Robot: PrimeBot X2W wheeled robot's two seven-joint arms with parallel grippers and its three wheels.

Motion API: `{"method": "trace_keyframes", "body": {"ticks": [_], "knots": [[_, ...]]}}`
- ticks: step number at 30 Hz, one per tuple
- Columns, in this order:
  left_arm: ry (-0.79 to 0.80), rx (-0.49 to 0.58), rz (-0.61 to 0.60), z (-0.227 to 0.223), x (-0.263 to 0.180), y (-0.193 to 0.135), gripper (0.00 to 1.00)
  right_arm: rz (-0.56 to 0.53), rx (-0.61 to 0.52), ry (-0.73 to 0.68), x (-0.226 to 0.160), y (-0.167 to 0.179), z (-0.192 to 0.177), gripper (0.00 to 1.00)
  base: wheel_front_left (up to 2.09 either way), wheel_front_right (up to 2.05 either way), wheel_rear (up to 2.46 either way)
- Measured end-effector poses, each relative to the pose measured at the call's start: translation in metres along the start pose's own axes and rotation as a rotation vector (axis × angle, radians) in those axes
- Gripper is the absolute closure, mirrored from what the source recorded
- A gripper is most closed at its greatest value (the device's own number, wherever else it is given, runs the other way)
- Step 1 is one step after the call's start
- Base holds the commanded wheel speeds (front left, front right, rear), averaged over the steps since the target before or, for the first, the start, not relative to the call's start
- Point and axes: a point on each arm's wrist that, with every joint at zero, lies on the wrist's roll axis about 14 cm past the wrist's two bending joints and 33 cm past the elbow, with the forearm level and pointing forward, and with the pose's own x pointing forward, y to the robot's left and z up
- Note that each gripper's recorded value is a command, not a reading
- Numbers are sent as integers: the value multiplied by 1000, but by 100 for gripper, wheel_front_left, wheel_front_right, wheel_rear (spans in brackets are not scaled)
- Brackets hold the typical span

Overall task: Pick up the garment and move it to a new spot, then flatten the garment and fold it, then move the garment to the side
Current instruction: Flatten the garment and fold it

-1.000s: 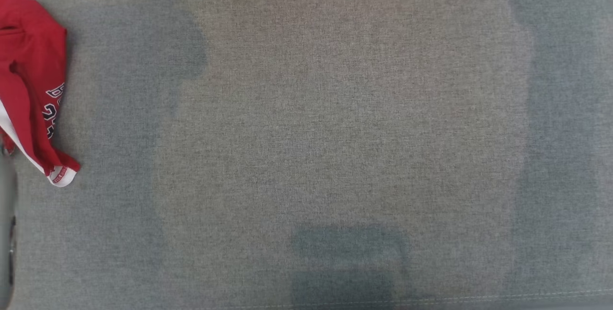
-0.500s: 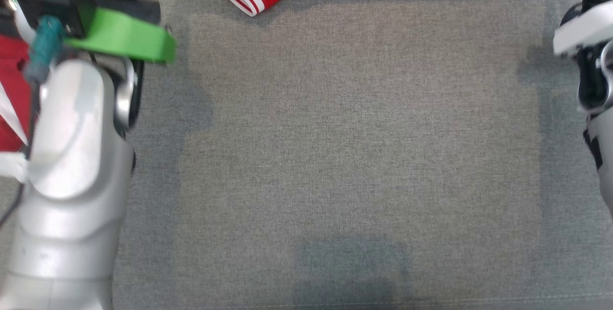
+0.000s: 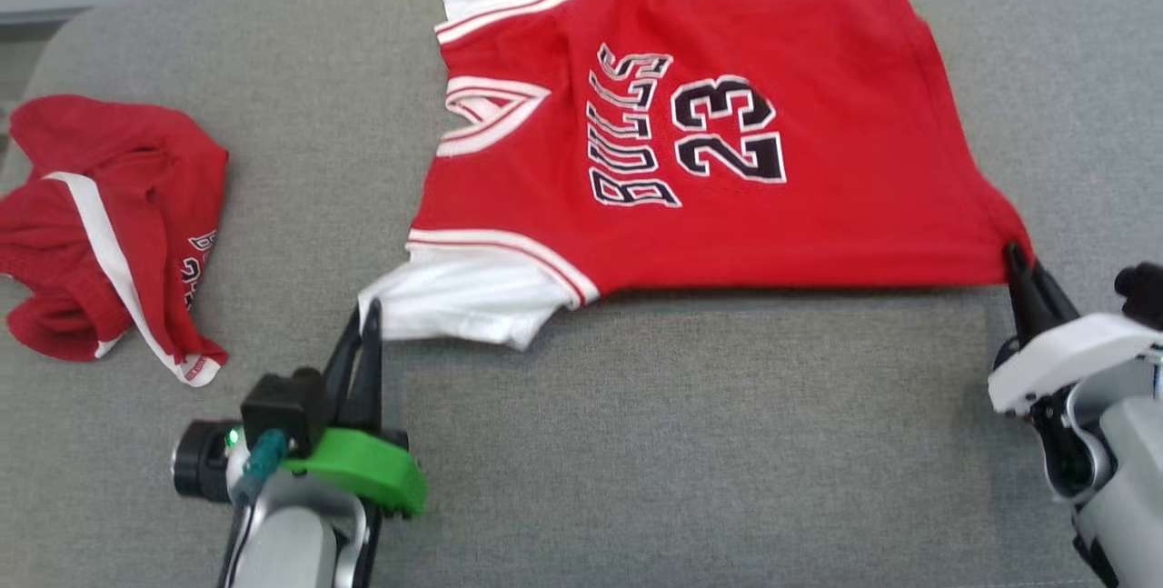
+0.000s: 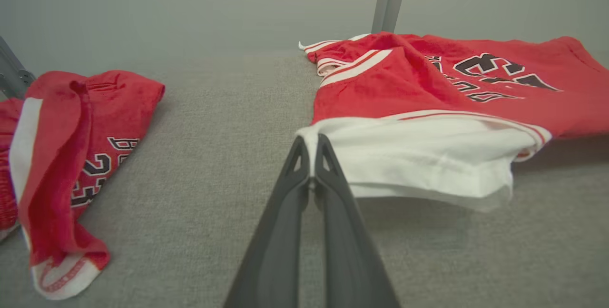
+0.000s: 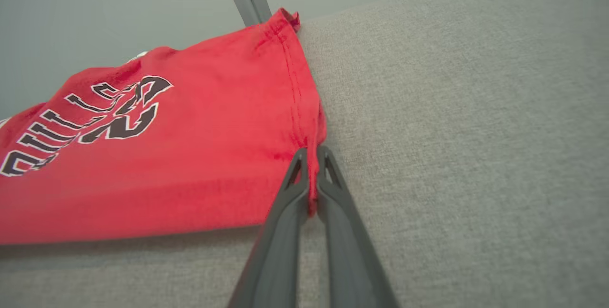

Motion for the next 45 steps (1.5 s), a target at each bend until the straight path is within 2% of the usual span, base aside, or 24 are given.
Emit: {"method": "trace_keyframes", "body": {"ticks": [8, 13, 25, 38, 45], "knots": [[57, -6, 5, -20, -52, -6, 100, 6, -18, 14, -47, 5, -10, 100, 0, 0, 0], [54, -13, 38, -23, -84, -2, 100, -7, 15, -12, -76, 9, -11, 100, 0, 0, 0], [69, -22, 82, -37, -128, 4, 100, -38, 23, -25, -119, 6, -25, 100, 0, 0, 0], [139, -41, 109, -65, -164, 4, 100, -51, 15, 43, -140, 0, -53, 100, 0, 0, 0], [70, -38, 92, -42, -152, 2, 100, -44, 28, 33, -135, 5, -50, 100, 0, 0, 0]]}}
